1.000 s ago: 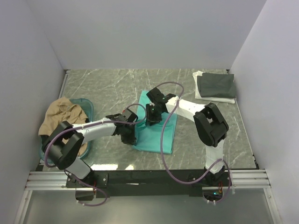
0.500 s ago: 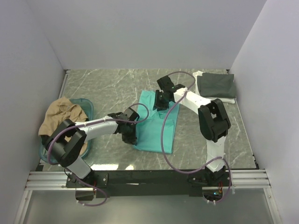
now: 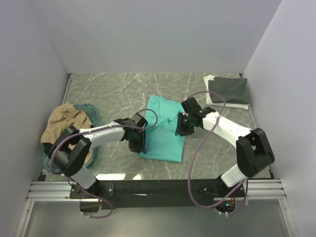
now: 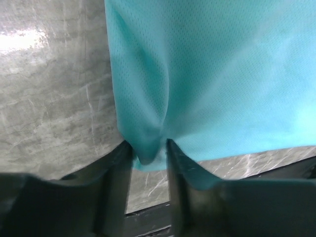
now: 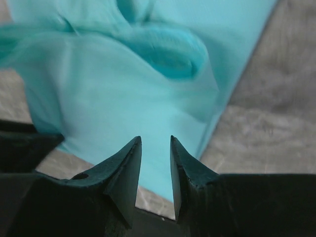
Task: Fold and stack the t-shirts
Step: Fold the tshirt
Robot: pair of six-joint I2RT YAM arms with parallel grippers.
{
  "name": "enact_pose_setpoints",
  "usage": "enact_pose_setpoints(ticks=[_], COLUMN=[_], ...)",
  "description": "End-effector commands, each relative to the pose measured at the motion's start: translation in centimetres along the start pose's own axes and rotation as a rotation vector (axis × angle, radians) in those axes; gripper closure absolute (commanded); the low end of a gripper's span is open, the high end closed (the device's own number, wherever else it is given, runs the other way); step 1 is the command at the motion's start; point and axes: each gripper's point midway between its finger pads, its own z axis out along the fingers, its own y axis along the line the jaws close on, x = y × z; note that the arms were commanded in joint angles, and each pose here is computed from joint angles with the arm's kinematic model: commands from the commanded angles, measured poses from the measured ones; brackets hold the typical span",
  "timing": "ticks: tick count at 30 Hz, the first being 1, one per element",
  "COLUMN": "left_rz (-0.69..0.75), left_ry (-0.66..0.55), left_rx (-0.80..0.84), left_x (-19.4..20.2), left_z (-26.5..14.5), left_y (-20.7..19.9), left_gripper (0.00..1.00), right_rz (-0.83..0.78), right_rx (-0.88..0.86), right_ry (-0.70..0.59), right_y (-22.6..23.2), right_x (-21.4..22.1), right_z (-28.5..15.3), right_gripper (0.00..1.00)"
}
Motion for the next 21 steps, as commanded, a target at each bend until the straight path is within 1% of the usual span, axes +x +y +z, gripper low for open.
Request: enact_pose_setpoints(ticks=[1,2,4,5,8,12,21], left_rz=[0.02,0.021,0.026,0.027,0.029,0.025,0.008], left_ry=[-0.026,-0.026,-0.028,-0.025,-0.016,-0.005,0.01], left_rx=[-0.004,-0.008,-0.008,-0.012,-0.02,-0.035,-0.054], left_x=[-0.9,-0.9,-0.9,-0.8,-0.6,-0.1,0.7], left_z=[-0.9,-1.0,-1.2,-1.3,-1.3,-1.2,-0.7], left_y=[-0.5,-0.4,-0.4,-0.3,-0.1,0.4,1.3], left_gripper=[0.57,0.51,0.46,0.44,0.43,0.45,0.47], right_rz=[-0.004,-0.001,-0.002,-0.004,0.005,0.005,-0.016], right_rx=[-0.025,-0.035,-0.04,-0.036,-0.028,-0.037,-0.028], right_ry=[0.067,0.069,0.094,0.116,0.132,0.137,0.2], right_y=[-0.7,-0.6,-0.6,-0.8,-1.3,-1.6,-1.9], right_x=[3.9,4.6,6.1,7.5,9.0,9.9,12.2], right_z=[-0.6,-0.8,-0.6,-0.5,-0.3,-0.3,0.4], right_gripper=[0.62,0.62,0.62,0.62,0.61,0.6,0.59])
